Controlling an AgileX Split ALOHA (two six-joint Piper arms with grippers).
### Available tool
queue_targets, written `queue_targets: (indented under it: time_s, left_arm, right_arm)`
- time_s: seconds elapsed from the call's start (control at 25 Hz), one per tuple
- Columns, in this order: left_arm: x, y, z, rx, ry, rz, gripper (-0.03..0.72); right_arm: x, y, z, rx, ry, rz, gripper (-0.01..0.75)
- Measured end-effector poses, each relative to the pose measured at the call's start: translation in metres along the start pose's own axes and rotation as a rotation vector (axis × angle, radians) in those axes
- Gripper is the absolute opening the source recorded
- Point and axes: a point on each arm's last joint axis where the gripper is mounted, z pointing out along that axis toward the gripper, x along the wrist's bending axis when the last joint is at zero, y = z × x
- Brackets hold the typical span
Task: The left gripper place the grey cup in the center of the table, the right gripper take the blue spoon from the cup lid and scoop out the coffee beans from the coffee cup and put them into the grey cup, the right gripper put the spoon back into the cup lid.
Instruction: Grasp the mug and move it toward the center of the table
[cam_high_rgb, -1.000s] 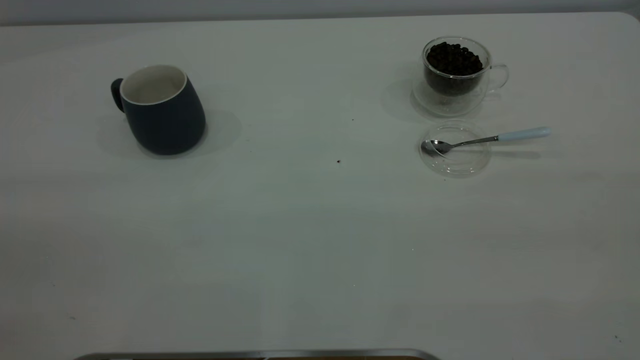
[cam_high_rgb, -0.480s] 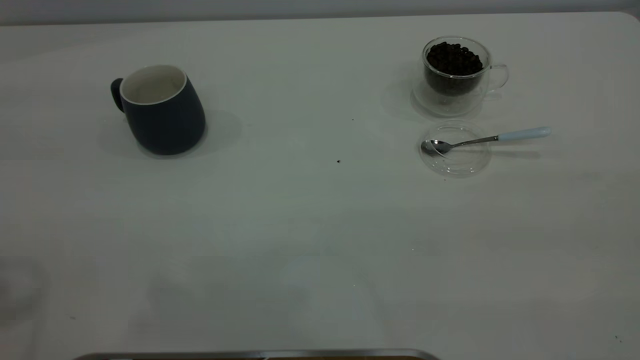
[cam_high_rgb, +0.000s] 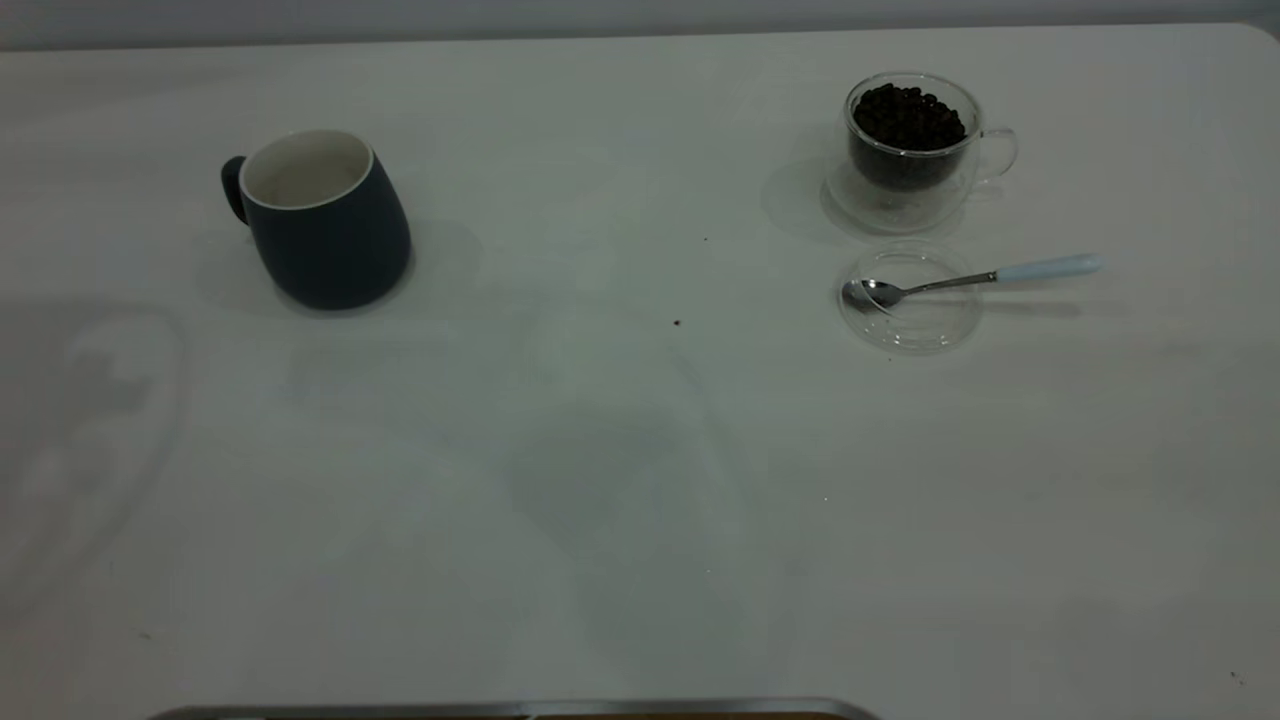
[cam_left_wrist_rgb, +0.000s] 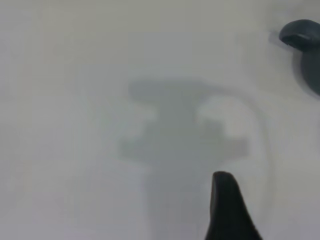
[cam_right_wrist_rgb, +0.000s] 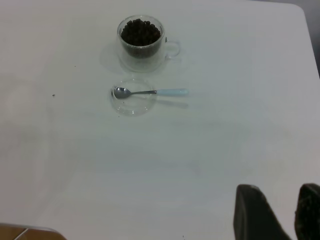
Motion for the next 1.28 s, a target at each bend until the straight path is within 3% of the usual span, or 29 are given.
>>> queue_targets:
  time_s: [0.28,0.52,0.76,1.0,1.28]
  left_arm:
    - [0.000,0.032,0.069,0.129,-0.025,0.151,0.508]
    - [-0.018,0.041,0.122,0.210,-0.084,0.500,0.508]
    - [-0.052,0.042,0.157,0.135,-0.123,0.884,0.508]
    - [-0.064,0.041,0.178,0.075,-0.117,1.007,0.508]
    - [-0.067,0.031,0.200,0.092,-0.146,1.194,0.508]
  right_arm:
    - [0.000,0.000,0.000,0.000,0.000,0.000,0.240]
    - [0.000,0.000,0.000,0.000,0.000,0.000,0.240]
    - [0.000,0.000,0.000,0.000,0.000,0.000,0.240]
    - [0.000,0.000,0.000,0.000,0.000,0.000,0.240]
    - [0.000,0.000,0.000,0.000,0.000,0.000,0.240]
